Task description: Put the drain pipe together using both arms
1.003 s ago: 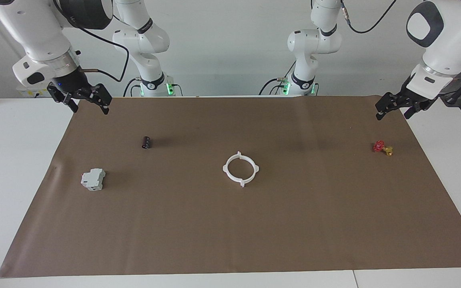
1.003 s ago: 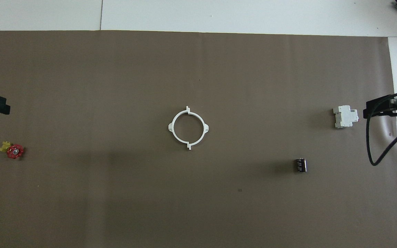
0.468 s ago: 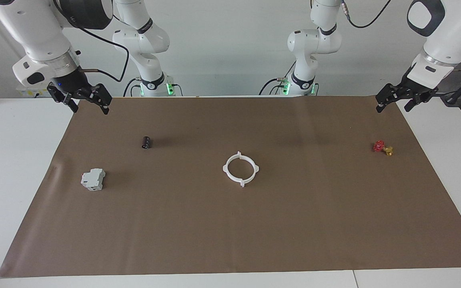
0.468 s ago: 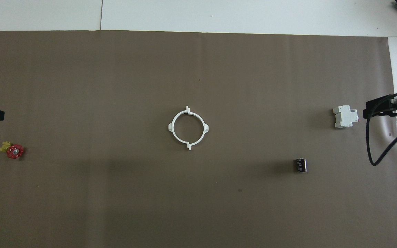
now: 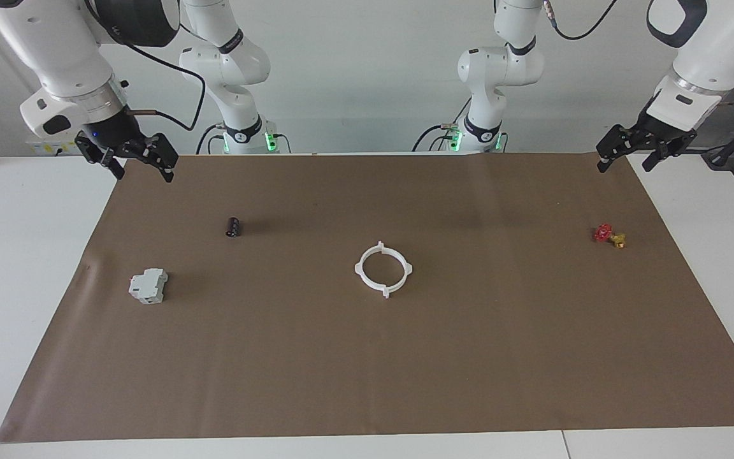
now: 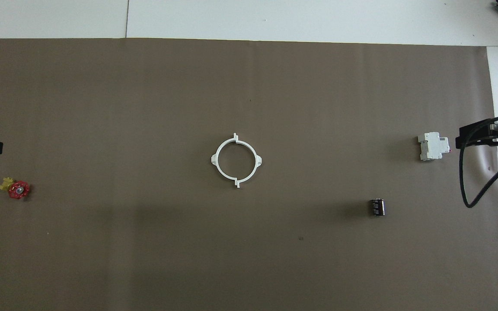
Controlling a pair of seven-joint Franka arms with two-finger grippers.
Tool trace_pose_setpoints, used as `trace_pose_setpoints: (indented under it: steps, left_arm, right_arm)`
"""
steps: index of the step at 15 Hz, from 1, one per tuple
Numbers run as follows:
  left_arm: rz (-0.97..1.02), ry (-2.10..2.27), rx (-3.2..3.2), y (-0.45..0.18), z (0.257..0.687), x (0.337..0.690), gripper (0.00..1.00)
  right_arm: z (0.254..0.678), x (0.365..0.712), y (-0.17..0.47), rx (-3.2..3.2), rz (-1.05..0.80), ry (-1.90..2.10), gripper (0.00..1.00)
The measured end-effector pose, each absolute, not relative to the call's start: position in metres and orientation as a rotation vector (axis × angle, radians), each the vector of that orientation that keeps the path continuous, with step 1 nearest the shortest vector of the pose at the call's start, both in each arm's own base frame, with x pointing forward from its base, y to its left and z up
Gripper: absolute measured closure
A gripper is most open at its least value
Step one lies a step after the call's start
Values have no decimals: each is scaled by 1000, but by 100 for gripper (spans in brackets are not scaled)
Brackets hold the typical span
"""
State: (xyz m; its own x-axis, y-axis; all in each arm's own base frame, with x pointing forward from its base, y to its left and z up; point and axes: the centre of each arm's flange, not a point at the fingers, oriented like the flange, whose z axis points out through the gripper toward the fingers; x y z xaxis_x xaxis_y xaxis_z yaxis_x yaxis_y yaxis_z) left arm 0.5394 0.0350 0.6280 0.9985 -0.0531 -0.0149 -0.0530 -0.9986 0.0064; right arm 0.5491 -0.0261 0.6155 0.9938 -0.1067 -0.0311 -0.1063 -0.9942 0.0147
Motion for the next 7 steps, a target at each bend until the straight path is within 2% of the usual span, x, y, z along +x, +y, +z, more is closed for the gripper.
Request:
trace_pose_setpoints:
  steps: [7]
  left_arm:
    - [-52, -98, 3136, -5, 631, 536, 0]
  right_arm:
    - [615, 549, -26, 3124, -50, -167, 0]
